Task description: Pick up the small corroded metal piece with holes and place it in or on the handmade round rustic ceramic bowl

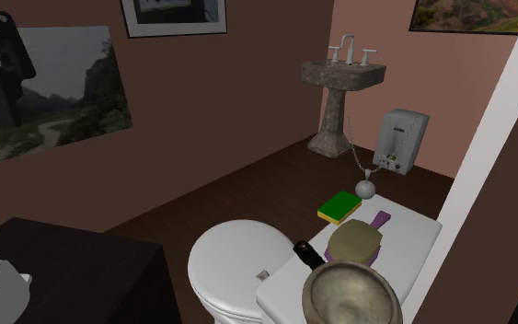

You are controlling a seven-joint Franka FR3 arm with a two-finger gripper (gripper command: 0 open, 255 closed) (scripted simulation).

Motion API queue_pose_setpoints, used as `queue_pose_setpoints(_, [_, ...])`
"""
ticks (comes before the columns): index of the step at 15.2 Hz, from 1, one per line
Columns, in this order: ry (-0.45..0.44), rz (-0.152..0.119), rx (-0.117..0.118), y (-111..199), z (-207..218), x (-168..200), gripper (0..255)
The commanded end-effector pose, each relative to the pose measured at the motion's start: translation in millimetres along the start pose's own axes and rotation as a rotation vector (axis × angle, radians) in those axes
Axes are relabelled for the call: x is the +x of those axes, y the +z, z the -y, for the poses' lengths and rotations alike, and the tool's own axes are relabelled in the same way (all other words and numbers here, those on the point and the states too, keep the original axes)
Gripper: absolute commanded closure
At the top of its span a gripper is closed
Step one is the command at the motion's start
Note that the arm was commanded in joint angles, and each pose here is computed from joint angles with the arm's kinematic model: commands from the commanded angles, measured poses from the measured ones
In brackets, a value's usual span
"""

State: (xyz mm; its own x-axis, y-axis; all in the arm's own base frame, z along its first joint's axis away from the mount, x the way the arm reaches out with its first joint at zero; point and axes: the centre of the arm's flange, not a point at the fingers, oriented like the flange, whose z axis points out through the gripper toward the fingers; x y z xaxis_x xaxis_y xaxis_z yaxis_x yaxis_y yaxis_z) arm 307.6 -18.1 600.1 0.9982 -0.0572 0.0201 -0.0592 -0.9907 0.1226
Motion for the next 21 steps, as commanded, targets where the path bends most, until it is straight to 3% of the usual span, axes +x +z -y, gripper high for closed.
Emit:
queue_pose_setpoints(1, [0.000, 0.000, 0.000, 0.0, 0.0, 0.0, 0])
queue_pose_setpoints(21, [0.336, 0.031, 0.085, 157.6, 171.6, 104.4, 0])
